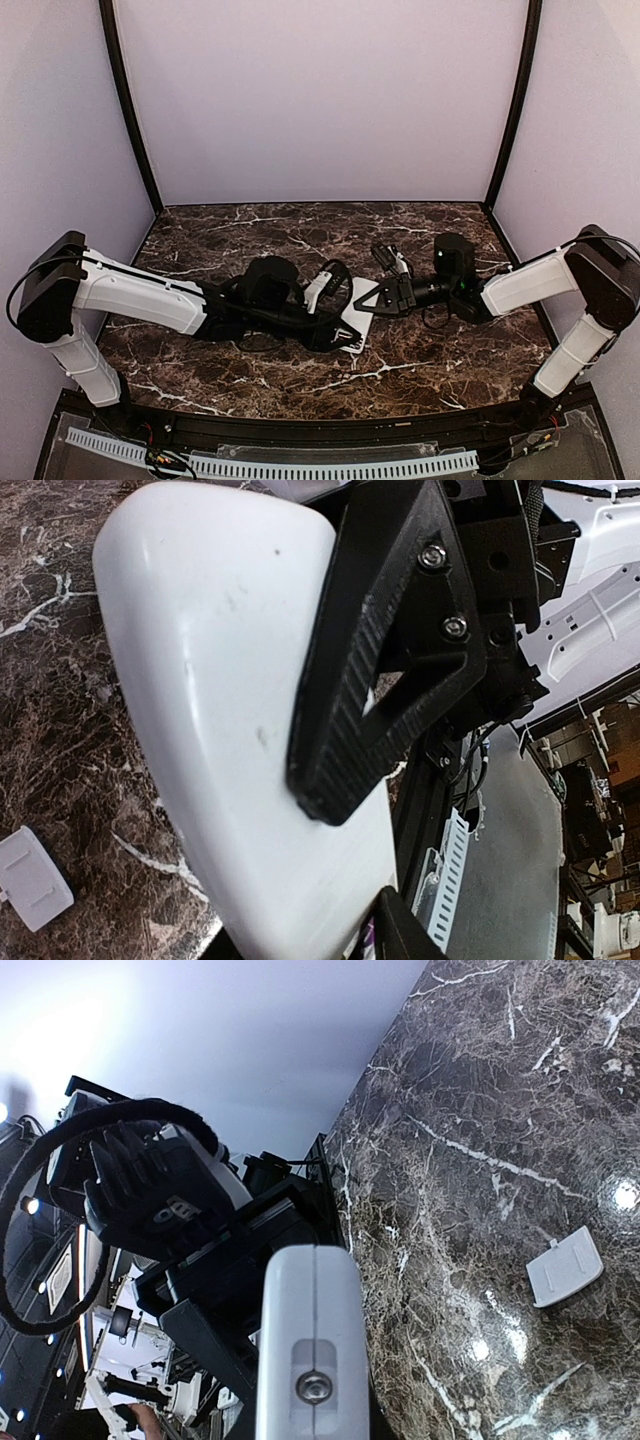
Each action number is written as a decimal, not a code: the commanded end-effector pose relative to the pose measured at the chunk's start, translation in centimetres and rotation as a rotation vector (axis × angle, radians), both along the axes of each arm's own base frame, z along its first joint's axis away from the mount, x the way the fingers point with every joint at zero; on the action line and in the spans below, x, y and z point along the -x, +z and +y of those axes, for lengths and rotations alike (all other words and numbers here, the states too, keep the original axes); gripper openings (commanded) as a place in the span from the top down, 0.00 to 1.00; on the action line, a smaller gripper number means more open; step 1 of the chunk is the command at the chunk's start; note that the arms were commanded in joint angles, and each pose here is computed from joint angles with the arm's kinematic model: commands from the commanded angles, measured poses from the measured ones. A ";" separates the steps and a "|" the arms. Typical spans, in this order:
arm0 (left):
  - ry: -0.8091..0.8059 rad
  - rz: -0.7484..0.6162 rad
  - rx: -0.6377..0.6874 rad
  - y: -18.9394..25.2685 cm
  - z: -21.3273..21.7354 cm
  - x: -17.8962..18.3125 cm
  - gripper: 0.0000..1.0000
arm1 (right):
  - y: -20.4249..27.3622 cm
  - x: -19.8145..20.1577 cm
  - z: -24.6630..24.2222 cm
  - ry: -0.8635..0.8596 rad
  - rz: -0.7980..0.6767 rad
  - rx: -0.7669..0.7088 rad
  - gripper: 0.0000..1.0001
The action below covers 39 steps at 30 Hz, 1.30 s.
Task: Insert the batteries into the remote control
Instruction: Press the battery in the battery compartment, then pass from the right arm to the left
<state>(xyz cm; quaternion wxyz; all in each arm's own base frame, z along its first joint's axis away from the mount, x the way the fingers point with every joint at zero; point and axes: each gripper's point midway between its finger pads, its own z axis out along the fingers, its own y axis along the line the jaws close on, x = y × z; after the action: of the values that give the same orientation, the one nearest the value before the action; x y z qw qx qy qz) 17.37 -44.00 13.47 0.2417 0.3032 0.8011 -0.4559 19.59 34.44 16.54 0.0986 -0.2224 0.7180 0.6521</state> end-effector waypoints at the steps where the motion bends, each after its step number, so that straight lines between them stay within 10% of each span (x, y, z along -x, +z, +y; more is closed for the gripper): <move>1: 0.058 -0.021 -0.182 -3.9 2.5 -0.9 0.69 | 3.1 0.4 0.1 0.023 -0.034 -0.073 1.00; 8: 0.114 -0.031 -0.276 -5.1 4.5 -2.1 0.73 | 3.4 0.5 -0.3 0.020 -0.035 -0.079 1.00; 18: 0.002 -0.126 -0.172 -0.6 3.1 -1.7 0.32 | 0.3 -1.3 -2.3 -0.070 0.003 -0.008 1.00; 39: 0.083 -0.323 -0.389 -0.7 -1.1 -4.1 0.04 | -2.0 -3.1 -3.3 -0.227 0.032 0.068 1.00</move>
<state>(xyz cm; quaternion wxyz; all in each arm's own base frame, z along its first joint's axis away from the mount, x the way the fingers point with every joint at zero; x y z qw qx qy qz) 21.25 -45.35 15.28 0.3427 0.3730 0.8136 -0.2856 22.55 31.33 13.71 0.1298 -0.1353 0.7650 0.6161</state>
